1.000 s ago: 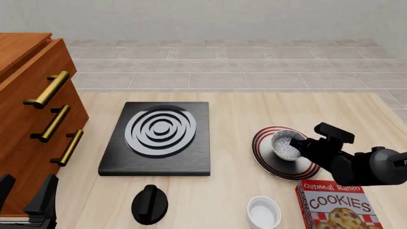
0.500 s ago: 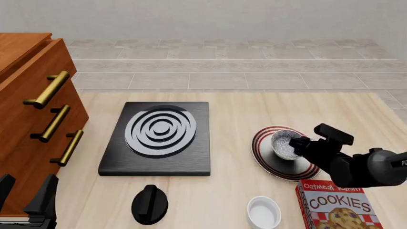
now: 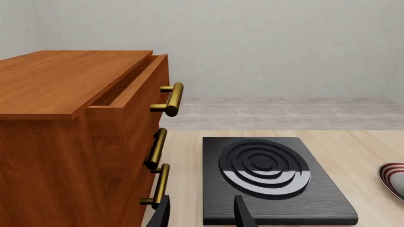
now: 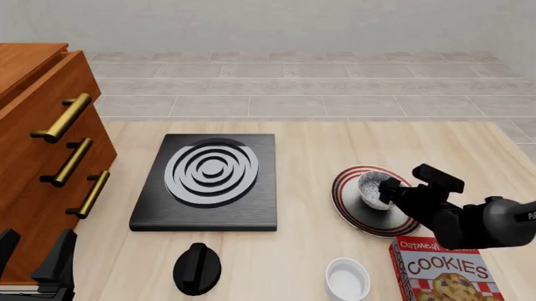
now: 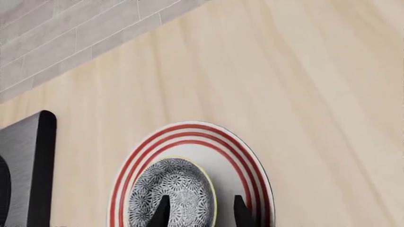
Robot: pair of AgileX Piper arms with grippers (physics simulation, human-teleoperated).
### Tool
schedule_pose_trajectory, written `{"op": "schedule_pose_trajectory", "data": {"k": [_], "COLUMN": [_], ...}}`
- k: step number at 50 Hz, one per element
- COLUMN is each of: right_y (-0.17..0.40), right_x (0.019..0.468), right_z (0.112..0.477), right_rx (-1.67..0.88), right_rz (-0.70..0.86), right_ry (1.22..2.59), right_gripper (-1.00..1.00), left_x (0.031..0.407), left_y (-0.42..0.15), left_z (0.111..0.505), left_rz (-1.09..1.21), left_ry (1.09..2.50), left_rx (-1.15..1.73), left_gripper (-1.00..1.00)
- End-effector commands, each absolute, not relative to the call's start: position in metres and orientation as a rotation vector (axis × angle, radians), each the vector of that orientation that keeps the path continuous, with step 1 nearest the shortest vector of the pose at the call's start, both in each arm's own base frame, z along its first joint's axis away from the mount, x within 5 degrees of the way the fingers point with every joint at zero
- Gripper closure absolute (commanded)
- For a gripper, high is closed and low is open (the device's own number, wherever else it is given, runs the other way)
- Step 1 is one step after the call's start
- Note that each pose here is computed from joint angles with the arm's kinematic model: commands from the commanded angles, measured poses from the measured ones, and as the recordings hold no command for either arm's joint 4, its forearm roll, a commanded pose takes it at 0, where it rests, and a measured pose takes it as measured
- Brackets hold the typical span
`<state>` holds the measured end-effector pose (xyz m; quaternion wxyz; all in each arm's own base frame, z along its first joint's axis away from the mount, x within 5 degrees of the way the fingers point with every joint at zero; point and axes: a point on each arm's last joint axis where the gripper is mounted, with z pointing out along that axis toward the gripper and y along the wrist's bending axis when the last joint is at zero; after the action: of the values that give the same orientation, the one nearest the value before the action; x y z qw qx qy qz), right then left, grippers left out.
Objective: Pick the akita bowl on the cookies box and place it on the plate.
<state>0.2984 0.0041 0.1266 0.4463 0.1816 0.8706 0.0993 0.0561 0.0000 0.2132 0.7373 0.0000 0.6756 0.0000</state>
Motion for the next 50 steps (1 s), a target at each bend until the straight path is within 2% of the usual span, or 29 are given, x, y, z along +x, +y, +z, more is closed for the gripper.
{"op": "schedule_pose_trajectory", "data": {"k": [1, 7, 18, 19, 29, 43, 50], "right_y": [0.001, -0.007, -0.018, -0.018, -0.008, 0.0, 0.0], "right_x": [0.296, 0.287, 0.25, 0.239, 0.181, 0.112, 0.079], "right_z": [0.135, 0.159, 0.235, 0.253, 0.323, 0.363, 0.379], "right_rx": [0.457, 0.457, 0.429, 0.416, 0.312, 0.268, 0.152], "right_rz": [0.244, 0.221, 0.184, 0.181, 0.178, 0.242, 0.156], "right_ry": [2.138, 2.097, 1.963, 1.929, 1.8, 1.641, 1.56], "right_gripper": [-1.0, -1.0, -1.0, -1.0, -1.0, -1.0, -1.0], "left_x": [0.056, 0.056, 0.056, 0.056, 0.056, 0.056, 0.056], "left_y": [0.0, 0.0, 0.0, 0.0, 0.0, 0.0, 0.0], "left_z": [0.213, 0.213, 0.213, 0.213, 0.213, 0.213, 0.213], "left_rz": [0.0, 0.0, 0.0, 0.0, 0.0, 0.0, 0.0], "left_ry": [1.484, 1.484, 1.484, 1.484, 1.484, 1.484, 1.484], "left_rx": [0.0, 0.0, 0.0, 0.0, 0.0, 0.0, 0.0], "left_gripper": [-1.0, -1.0, -1.0, -1.0, -1.0, -1.0, -1.0]}}
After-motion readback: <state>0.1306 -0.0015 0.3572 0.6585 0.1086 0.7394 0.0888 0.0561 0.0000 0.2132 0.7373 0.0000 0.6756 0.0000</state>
